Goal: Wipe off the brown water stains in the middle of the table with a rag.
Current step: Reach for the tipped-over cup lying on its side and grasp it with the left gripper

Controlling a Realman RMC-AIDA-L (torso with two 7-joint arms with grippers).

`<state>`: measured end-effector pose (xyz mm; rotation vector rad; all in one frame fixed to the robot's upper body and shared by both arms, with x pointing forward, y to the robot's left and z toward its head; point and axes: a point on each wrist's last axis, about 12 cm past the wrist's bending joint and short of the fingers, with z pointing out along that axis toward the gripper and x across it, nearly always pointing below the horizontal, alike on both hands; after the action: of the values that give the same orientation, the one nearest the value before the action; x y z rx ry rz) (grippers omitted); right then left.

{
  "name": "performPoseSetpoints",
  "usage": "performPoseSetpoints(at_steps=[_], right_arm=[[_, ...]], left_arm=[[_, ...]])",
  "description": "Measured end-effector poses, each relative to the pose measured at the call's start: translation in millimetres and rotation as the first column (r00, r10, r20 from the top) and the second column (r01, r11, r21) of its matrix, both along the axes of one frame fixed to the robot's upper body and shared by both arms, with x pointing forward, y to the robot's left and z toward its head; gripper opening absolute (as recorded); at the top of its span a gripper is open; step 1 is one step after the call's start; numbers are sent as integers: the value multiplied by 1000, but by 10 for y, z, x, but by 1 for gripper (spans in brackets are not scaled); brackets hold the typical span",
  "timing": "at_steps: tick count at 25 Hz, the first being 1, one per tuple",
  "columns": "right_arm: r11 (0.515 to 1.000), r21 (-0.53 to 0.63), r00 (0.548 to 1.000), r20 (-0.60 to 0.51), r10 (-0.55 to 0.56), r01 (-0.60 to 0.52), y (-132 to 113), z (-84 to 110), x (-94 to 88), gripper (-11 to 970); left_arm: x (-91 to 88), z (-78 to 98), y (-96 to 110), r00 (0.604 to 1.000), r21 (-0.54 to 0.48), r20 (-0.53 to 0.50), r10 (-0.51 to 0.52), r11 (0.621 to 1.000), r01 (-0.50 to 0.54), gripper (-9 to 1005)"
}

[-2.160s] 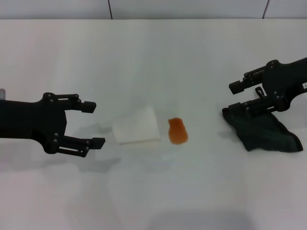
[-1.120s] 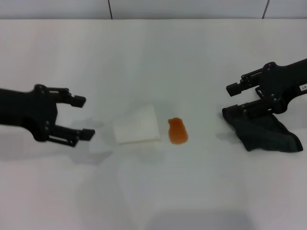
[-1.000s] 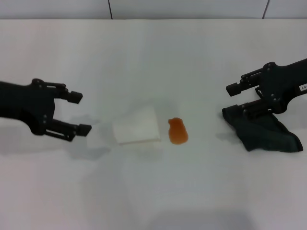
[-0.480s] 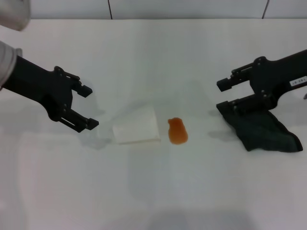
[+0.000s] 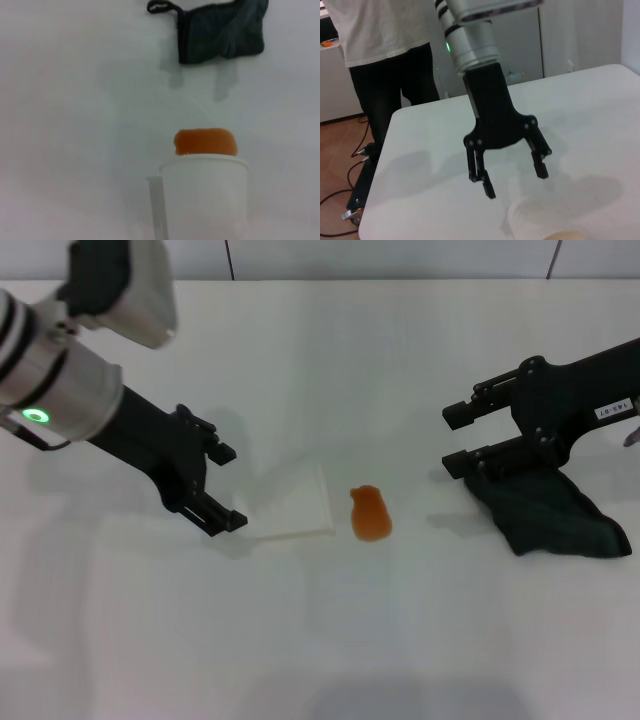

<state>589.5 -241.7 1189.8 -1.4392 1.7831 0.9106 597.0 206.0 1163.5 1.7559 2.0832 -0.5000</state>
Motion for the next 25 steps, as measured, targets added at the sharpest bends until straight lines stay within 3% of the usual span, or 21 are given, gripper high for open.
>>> performPoseSetpoints(at_steps=[10,25], right_arm=[[1000,1,1000,3,2,-2,2,-18,-5,603],[1000,5,1000,9,-3,3,6,-52,-11,604]], left_arm=[[43,-48,-198,999,15,51,-17,1000,16,888],[110,-245,-315,1000,8,-5,7,1000,-7,888]])
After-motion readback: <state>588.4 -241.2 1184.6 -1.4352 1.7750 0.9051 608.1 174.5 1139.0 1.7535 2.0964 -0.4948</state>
